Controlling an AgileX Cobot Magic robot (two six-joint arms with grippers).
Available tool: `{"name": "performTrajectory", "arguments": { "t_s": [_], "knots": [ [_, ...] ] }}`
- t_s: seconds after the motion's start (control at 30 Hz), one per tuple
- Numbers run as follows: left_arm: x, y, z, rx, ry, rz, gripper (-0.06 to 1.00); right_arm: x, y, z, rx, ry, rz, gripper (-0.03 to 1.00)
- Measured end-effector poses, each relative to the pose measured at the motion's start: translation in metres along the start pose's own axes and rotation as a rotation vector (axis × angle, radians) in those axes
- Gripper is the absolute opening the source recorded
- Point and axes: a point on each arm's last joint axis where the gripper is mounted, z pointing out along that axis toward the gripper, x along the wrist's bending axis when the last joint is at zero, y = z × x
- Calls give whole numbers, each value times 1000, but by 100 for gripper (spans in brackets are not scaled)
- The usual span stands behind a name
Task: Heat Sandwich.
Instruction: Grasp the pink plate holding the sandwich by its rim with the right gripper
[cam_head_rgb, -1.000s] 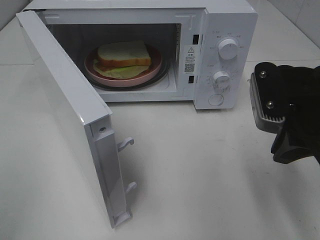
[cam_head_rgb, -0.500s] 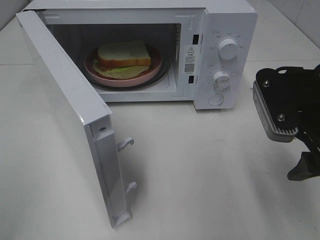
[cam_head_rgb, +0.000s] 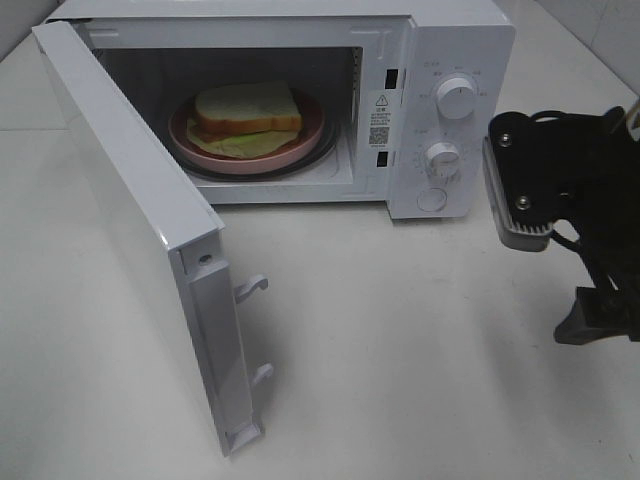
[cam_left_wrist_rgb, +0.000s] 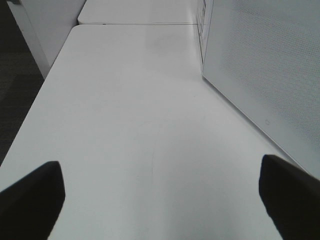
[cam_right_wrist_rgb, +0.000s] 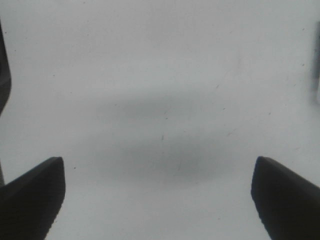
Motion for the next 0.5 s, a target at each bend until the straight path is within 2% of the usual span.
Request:
{"name": "performTrajectory", "arguments": {
  "t_s": [0.5],
  "knots": [
    [0, 0, 0, 0, 0, 0, 99, -37, 64, 3, -19, -78, -171, 93]
  ]
}}
